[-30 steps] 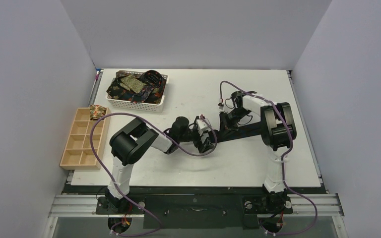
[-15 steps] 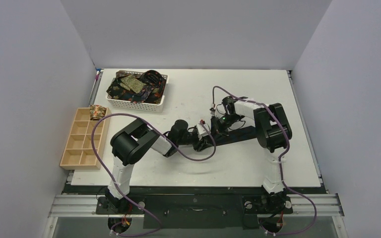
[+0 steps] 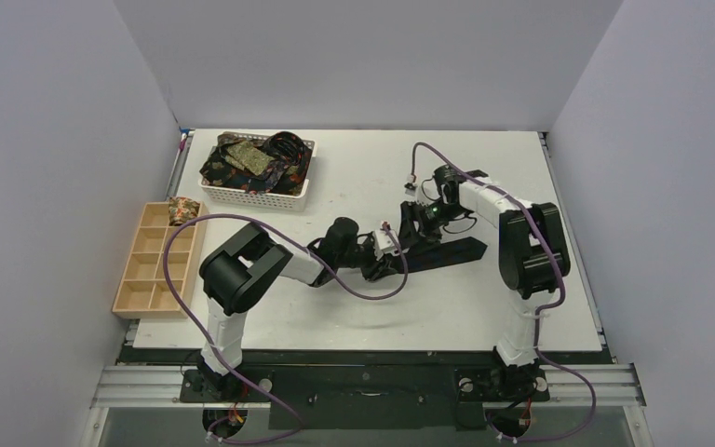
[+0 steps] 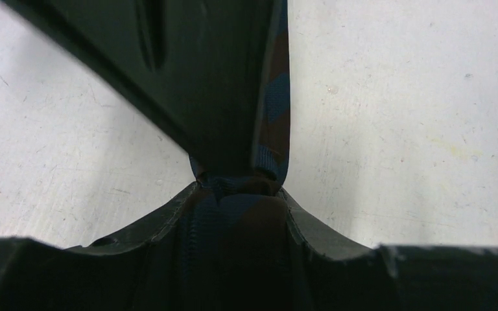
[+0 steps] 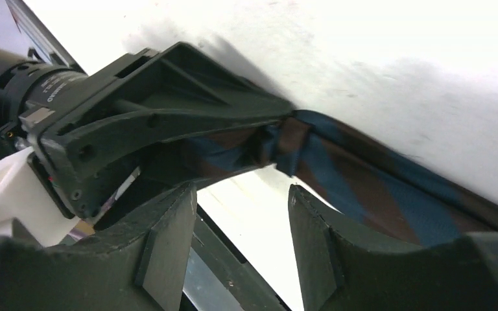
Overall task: Roll the ties
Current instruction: Roll the tie at the center of the board.
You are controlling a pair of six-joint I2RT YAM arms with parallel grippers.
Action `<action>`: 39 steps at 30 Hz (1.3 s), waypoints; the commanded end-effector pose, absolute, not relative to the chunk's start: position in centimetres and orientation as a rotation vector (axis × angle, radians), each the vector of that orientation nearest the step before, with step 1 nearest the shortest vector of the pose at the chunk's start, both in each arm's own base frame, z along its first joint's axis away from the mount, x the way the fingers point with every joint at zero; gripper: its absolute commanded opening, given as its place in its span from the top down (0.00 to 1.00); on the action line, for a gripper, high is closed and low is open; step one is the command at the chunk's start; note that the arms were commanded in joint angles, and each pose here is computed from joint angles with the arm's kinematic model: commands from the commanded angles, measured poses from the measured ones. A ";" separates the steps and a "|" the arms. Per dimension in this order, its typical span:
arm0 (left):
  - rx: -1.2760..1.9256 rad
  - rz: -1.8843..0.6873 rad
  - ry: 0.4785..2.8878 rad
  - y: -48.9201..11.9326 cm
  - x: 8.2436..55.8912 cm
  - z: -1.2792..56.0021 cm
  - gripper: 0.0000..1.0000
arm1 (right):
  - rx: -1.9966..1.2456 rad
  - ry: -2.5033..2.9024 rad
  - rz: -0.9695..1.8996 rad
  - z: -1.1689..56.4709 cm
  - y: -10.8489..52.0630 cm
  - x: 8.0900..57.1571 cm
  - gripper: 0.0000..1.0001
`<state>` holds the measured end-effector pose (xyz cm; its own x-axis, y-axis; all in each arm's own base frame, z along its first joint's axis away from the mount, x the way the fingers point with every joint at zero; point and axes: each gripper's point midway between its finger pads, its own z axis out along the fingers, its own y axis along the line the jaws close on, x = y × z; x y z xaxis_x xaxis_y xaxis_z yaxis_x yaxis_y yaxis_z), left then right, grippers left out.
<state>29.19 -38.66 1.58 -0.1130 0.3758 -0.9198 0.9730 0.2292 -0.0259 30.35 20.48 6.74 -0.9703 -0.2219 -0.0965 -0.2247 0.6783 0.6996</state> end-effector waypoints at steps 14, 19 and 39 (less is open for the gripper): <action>1.389 -0.826 1.919 -34.6 25.8 -4.3 0.68 | -0.473 2.917 1.113 2.7 23.0 28.5 1.00; 1.360 -0.841 1.931 -34.6 26.1 -4.1 0.48 | -0.442 2.978 1.005 1.0 20.2 28.6 1.00; 0.916 -0.763 1.810 -33.3 30.2 9.6 0.04 | -0.477 3.124 0.592 -4.2 14.8 29.1 1.00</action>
